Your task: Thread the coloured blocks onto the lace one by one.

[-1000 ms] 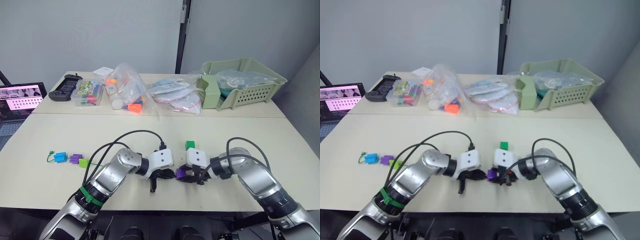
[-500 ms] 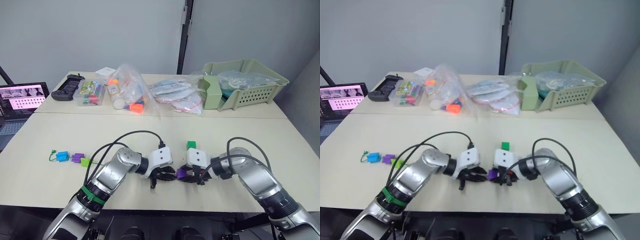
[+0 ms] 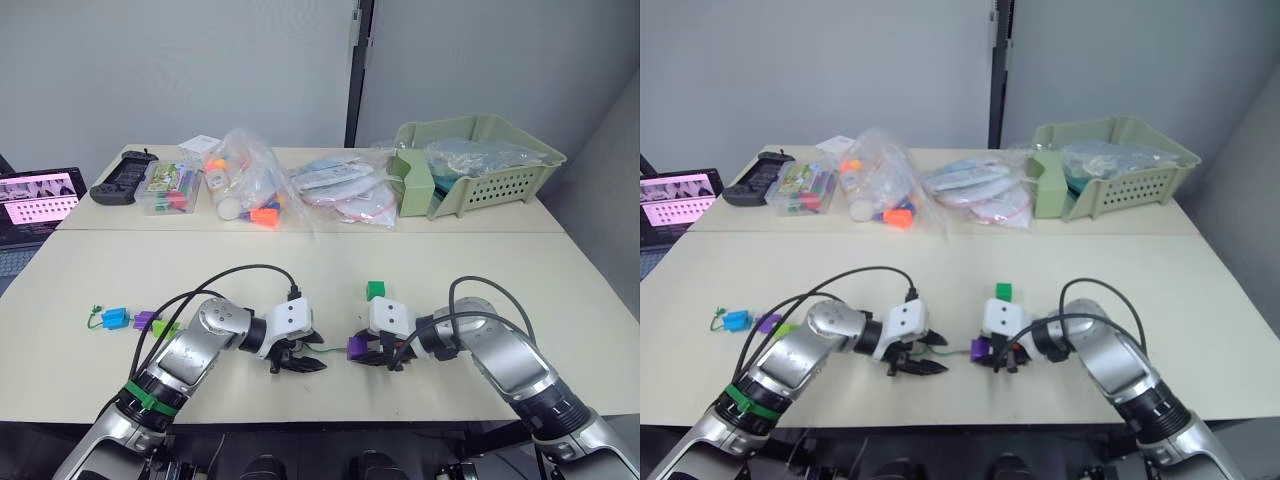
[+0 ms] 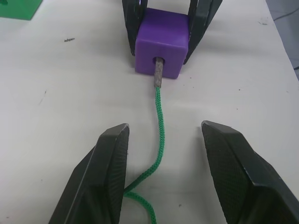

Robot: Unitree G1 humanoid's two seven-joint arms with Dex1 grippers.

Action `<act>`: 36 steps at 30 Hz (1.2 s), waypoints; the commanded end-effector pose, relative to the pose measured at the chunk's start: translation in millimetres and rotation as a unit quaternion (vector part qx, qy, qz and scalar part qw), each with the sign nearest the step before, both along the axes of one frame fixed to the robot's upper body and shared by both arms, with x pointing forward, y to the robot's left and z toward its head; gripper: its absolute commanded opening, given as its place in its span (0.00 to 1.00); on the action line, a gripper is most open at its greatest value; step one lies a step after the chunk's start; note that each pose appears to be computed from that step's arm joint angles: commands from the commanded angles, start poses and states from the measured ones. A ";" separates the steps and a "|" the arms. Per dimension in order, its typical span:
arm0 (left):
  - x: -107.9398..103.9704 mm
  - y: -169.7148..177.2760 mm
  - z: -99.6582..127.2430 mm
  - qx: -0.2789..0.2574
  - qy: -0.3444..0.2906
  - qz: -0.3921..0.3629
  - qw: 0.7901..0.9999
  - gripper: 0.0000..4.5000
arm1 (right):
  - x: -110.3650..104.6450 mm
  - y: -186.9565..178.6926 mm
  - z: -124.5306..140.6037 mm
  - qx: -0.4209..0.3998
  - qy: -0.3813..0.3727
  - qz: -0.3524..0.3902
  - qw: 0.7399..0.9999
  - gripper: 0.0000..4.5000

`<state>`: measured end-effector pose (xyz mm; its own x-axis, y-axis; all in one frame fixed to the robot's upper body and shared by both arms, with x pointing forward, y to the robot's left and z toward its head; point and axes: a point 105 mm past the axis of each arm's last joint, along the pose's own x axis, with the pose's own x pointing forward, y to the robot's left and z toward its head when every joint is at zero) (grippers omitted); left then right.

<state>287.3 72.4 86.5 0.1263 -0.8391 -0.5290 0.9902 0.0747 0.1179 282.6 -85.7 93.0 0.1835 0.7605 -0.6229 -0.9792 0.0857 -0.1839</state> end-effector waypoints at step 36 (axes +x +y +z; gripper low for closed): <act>-2.0 -27.7 22.5 -0.038 -0.030 -0.046 0.998 0.63 | -7.7 7.7 2.6 0.026 0.013 -0.019 0.999 0.80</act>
<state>284.6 48.8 94.0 0.0714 -0.8806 -0.4685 0.9931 0.0190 0.1157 277.4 -80.1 88.2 0.1942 0.7686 -0.6096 -0.9805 0.1327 -0.1450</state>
